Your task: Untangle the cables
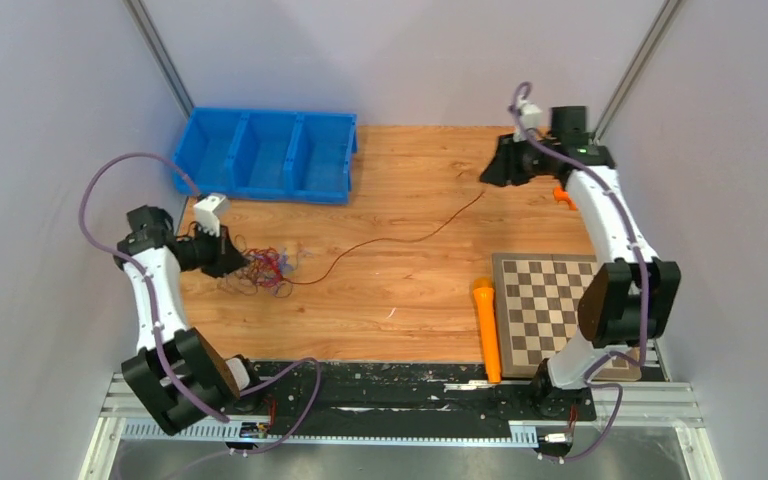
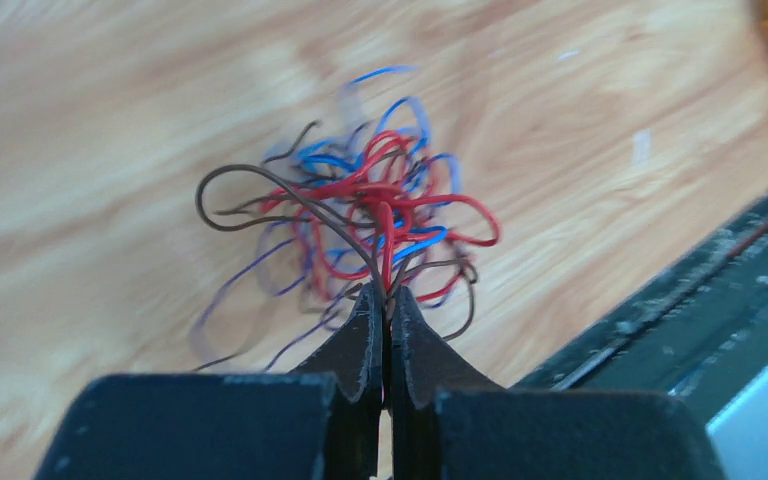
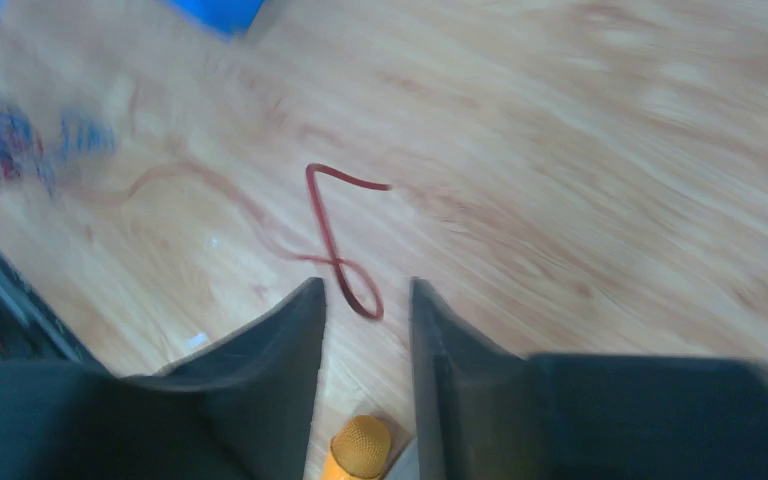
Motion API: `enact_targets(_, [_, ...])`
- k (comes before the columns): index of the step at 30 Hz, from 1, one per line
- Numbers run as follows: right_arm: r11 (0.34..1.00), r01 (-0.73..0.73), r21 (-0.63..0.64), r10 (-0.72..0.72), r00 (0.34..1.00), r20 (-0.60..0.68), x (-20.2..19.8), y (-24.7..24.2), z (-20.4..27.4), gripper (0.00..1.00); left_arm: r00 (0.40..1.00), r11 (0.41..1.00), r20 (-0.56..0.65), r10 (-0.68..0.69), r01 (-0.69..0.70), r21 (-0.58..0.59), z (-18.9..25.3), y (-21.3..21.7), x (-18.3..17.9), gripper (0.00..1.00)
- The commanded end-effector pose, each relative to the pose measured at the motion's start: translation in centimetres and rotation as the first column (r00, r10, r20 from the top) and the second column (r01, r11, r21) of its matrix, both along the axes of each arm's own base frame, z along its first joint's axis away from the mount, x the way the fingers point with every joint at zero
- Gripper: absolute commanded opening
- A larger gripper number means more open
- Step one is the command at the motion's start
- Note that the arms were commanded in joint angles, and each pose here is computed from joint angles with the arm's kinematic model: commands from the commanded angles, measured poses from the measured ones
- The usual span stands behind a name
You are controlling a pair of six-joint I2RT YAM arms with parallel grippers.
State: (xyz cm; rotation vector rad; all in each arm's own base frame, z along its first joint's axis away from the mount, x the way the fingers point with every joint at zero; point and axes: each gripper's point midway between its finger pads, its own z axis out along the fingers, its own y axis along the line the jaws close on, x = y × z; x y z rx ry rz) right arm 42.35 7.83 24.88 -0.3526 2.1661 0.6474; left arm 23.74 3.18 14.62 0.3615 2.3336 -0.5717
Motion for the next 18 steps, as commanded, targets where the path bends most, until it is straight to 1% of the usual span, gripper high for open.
enact_targets(1, [0.940,-0.340,0.037,0.342,0.935,-0.091,-4.4,10.2,-3.1,0.61,0.974,0.962,0.182,-0.137,0.175,-0.210,7.2,-8.7,0.9,0.00])
enact_targets(2, [0.919,-0.387,0.071,0.393,0.915,-0.093,-5.3,11.7,-2.9,0.78,0.977,0.956,0.180,-0.113,0.156,-0.247,8.2,-9.7,0.7,0.00])
enact_targets(3, [0.895,-0.434,0.105,0.443,0.892,-0.090,-6.3,13.3,-2.6,0.86,0.962,0.951,0.232,-0.145,0.201,-0.236,8.7,-11.0,1.3,0.00])
enact_targets(4, [0.867,-0.479,0.139,0.492,0.867,-0.081,-7.3,14.8,-2.1,0.91,0.952,0.942,0.268,-0.150,0.220,-0.254,10.0,-12.2,1.5,0.00])
enact_targets(7, [0.789,-0.578,0.208,0.600,0.797,-0.065,-9.8,19.4,-1.5,0.94,0.946,0.919,0.284,-0.154,0.243,-0.311,11.2,-14.3,1.7,0.00])
enact_targets(11, [0.713,-0.647,0.271,0.682,0.729,-0.054,-12.2,24.8,-1.7,0.95,0.957,0.874,0.243,-0.161,0.253,-0.415,12.4,-16.7,1.9,0.00])
enact_targets(14, [0.650,-0.674,0.351,0.730,0.682,-0.042,-13.9,28.1,-1.4,0.96,0.946,0.856,0.264,-0.188,0.290,-0.428,12.8,-18.2,2.0,0.00])
enact_targets(18, [0.574,-0.690,0.441,0.780,0.625,-0.038,-15.7,31.1,-1.6,1.00,0.949,0.844,0.262,-0.177,0.283,-0.456,12.6,-18.6,2.3,0.00])
